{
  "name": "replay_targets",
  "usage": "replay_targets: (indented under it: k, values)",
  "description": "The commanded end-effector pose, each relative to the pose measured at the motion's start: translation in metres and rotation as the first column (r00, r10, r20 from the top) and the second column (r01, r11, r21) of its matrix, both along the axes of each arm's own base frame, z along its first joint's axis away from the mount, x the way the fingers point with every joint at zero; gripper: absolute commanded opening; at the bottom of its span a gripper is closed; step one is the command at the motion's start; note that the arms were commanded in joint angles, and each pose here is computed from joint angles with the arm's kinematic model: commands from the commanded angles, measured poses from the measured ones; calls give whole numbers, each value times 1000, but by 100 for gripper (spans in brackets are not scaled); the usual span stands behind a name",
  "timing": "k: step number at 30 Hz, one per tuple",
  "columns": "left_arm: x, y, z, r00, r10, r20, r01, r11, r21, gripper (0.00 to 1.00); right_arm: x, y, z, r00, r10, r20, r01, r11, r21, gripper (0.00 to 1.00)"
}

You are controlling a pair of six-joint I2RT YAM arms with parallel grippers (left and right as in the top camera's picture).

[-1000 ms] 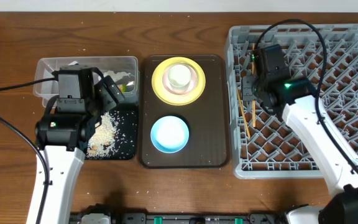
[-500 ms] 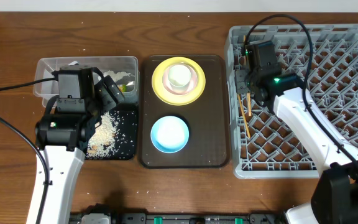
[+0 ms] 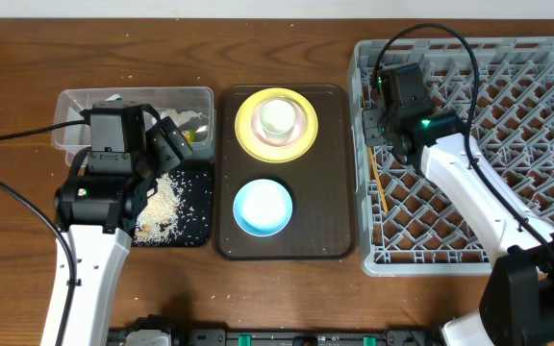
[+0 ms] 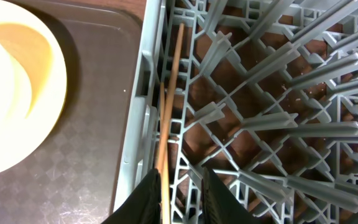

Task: Sort waste into correct bins and load items into the dishwasher rack
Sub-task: 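Carry the second chopstick right and place it upright in the rack, then move the right gripper left toward the light-blue bowl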

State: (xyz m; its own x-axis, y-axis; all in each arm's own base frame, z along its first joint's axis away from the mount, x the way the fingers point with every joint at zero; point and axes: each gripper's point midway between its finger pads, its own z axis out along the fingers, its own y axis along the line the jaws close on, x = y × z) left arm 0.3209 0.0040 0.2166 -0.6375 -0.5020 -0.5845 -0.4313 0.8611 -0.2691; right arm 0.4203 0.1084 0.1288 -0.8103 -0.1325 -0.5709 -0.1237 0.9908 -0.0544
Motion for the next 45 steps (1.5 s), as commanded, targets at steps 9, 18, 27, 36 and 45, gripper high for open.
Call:
replay_targets:
  k: [9, 18, 27, 36, 45]
  values:
    - [1, 2, 6, 1000, 3, 16, -3, 1000, 7, 95, -10, 24, 7, 996, 91, -20, -88, 989, 119, 21]
    - [1, 2, 6, 1000, 3, 16, -3, 1000, 7, 96, -50, 101, 26, 943, 331, -47, -283, 866, 412, 21]
    - [1, 2, 6, 1000, 3, 16, -3, 1000, 7, 95, -103, 176, 27, 853, 519, -50, -452, 784, 426, 23]
    - [1, 2, 6, 1000, 3, 16, -3, 1000, 7, 95, -145, 221, 17, 810, 586, -20, -569, 794, 213, 26]
    - [1, 2, 6, 1000, 3, 16, -3, 1000, 7, 95, -178, 254, -11, 753, 656, -53, -643, 751, 148, 30]
